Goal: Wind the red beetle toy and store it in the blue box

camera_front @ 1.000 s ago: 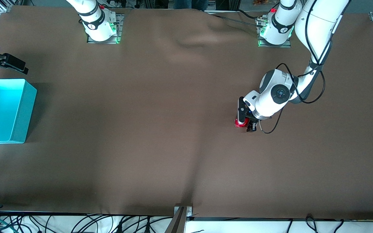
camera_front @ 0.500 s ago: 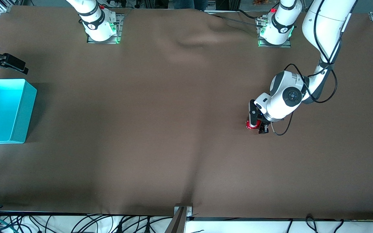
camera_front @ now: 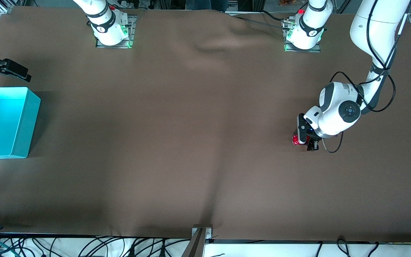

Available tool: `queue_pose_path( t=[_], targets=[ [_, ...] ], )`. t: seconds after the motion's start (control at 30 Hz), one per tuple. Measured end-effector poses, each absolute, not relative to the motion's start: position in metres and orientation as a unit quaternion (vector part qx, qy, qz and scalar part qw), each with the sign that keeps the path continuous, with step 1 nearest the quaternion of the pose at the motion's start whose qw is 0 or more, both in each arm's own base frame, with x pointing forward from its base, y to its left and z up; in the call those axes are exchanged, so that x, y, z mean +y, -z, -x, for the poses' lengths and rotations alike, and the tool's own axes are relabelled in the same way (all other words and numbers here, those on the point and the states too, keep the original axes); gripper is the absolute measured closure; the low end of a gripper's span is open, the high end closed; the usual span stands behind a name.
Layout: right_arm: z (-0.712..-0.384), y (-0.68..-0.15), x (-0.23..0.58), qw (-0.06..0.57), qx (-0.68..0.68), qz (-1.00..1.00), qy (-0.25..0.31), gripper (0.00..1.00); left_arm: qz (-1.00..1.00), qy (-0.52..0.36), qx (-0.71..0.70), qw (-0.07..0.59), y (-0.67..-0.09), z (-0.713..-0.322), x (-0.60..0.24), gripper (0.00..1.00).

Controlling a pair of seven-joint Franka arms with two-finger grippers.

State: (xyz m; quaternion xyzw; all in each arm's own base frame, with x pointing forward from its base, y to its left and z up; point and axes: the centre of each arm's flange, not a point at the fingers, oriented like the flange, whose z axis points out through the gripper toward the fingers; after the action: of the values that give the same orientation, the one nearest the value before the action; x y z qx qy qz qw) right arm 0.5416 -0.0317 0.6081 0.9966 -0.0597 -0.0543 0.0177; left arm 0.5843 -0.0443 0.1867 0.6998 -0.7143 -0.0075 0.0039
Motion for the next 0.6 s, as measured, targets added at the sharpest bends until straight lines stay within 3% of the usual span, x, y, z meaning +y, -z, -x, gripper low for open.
queue_pose_path(
  t=[0.6],
  targets=[
    [-0.542, -0.608, -0.032, 0.018, -0.060, -0.997, 0.054, 0.00, -0.681, 0.012, -0.732, -0.004, -0.187, -0.586, -0.010, 0.53]
  ],
)
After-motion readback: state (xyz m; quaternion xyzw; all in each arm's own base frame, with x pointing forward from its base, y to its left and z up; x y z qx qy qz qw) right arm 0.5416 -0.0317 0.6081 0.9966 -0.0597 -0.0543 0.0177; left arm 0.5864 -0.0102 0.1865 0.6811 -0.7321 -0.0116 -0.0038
